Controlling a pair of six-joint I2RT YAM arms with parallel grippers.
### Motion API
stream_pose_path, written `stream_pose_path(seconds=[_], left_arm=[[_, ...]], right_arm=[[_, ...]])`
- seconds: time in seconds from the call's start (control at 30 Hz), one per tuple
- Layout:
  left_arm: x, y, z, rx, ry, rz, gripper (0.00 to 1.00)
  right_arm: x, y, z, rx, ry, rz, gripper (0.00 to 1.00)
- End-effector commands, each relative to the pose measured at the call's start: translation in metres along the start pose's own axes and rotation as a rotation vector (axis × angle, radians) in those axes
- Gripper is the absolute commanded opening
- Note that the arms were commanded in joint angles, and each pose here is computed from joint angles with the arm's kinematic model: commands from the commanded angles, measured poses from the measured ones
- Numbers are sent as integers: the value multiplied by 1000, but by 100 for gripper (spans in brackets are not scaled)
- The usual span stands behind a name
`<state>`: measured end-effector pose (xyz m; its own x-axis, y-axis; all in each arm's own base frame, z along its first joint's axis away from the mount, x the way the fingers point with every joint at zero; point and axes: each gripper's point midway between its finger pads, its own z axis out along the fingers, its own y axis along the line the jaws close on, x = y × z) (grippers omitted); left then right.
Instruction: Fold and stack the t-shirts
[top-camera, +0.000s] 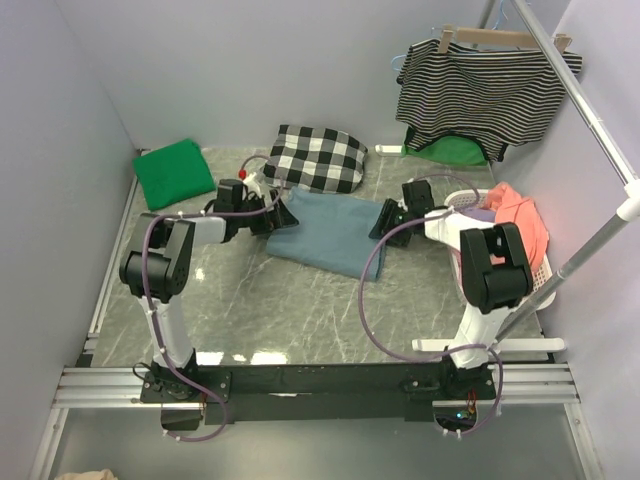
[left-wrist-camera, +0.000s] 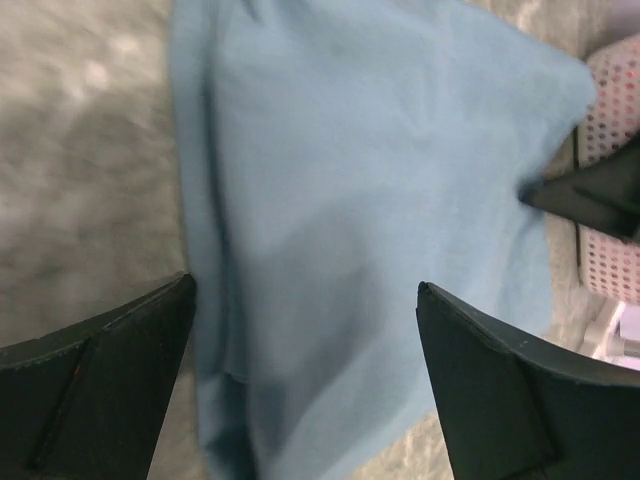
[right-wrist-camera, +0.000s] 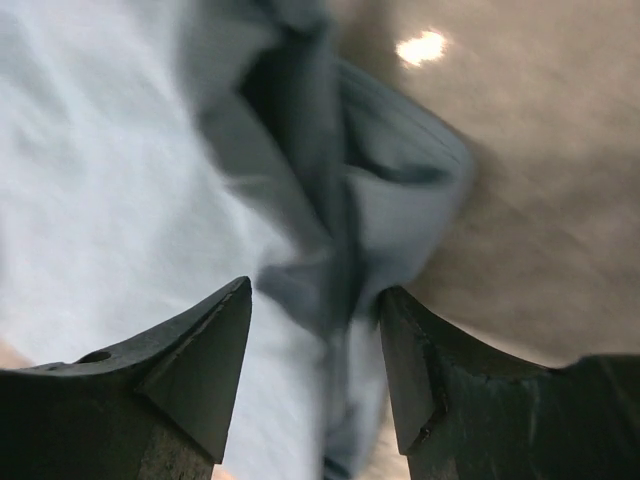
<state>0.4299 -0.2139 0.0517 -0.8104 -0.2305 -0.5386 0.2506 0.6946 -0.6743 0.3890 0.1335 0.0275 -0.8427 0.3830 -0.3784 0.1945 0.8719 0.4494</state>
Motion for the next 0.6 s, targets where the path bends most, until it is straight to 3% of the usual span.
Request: stream_pose_path(seconds=[0.0,0.23,0.43,0.57], left_arm=[[54,-10,-3,-13,82,-60,99],[112,-36,-17,-35,106,-93,99],[90,-15,-32,-201,-23,-109,99],[93,-3,-22,-222,26,-151,99]], right_arm=[[0,22,18,-116,59,-18,61],[-5,47,42,-238,200,-113,55],[-23,42,32,-174,125,-153,59],[-26,41,29,-160,129,-174,60]])
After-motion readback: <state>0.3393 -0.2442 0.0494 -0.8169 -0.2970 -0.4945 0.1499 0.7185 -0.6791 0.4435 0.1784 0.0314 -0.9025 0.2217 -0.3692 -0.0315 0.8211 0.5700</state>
